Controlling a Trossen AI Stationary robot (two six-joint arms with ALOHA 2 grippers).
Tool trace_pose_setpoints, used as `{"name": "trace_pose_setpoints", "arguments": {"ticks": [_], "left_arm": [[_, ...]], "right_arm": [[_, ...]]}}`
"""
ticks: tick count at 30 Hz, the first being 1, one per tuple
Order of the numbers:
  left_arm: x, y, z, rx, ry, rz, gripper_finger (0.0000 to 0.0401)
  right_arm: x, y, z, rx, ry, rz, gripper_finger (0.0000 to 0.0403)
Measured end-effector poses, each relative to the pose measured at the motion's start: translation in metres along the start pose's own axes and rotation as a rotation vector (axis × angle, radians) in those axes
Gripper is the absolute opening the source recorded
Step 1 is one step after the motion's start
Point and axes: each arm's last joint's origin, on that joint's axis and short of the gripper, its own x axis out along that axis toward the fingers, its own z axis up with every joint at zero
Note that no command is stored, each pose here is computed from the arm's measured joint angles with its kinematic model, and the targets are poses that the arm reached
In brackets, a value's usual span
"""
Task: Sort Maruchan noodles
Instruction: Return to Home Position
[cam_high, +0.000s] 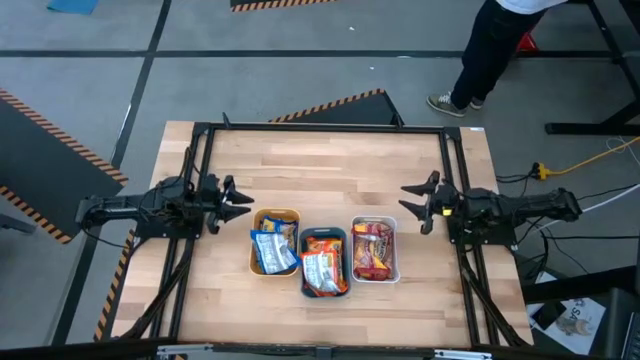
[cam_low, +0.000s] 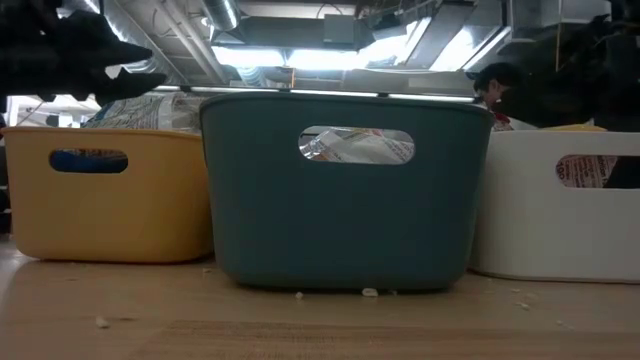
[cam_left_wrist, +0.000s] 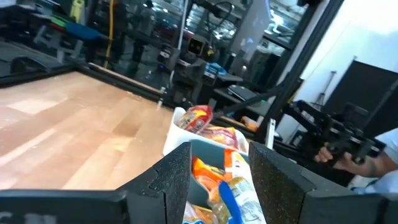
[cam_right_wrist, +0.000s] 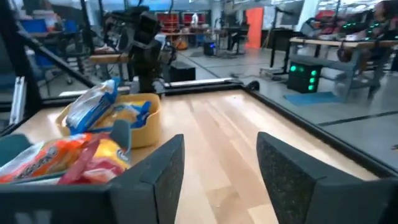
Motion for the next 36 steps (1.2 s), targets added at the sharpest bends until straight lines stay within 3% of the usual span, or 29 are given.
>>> {"name": "trace_pose_setpoints", "arguments": {"ticks": [36], "left_arm": [[0.0000,-0.0003,0.0001,-0.001,-0.005,0.004,0.0156]], "right_arm": [[-0.0001,-0.0001,-0.0005,-0.003,0.008,-0.002,0.0191]]}}
